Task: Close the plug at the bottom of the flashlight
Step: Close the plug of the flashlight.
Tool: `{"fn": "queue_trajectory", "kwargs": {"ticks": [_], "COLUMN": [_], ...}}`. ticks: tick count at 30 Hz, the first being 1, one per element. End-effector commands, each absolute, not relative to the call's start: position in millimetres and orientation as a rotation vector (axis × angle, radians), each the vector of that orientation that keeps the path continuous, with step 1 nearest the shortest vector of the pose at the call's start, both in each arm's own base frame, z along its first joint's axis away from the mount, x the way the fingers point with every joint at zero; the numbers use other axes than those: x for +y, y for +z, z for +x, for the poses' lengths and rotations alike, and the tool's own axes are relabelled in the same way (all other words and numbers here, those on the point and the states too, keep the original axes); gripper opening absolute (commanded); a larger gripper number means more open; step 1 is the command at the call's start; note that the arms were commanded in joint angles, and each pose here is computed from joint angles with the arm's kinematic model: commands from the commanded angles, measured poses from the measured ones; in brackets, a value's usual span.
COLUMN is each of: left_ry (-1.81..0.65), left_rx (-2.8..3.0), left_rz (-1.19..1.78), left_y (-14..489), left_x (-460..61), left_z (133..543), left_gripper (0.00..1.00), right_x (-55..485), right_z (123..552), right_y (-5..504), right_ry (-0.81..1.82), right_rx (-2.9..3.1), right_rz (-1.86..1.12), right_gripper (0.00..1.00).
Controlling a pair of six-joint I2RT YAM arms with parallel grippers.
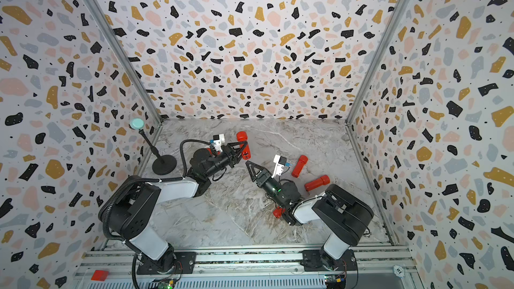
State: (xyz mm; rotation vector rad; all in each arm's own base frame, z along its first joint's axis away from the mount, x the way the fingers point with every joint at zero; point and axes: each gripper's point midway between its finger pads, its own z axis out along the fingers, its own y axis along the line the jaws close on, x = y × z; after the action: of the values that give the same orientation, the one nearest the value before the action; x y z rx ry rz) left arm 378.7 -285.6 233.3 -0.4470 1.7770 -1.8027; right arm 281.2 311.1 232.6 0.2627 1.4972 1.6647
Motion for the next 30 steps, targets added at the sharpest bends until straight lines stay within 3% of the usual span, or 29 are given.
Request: {"fn": "queue_trajectory", "kwargs": {"ticks": [1, 13, 30], "left_ry": [-1.840, -1.844, -1.845], "left_rx": [1.708, 1.712, 1.717], "left_rz": [-0.386, -0.385, -0.387], "left_y": [250, 250, 249], "left_x": [-284, -285, -285], "left_z": [375, 375, 375], "left_gripper": [0.00, 0.00, 0.00], "right_x": [311, 316, 312], "right_z": [282, 295, 305], "right_y": [261, 256, 265], "right_ry": [1.739, 1.742, 1.741], "right_rx": [1.368, 1.334, 1.279], "right_rz": [0.274, 0.317, 0.321], "right_gripper": [0.87, 0.68, 0.60]}}
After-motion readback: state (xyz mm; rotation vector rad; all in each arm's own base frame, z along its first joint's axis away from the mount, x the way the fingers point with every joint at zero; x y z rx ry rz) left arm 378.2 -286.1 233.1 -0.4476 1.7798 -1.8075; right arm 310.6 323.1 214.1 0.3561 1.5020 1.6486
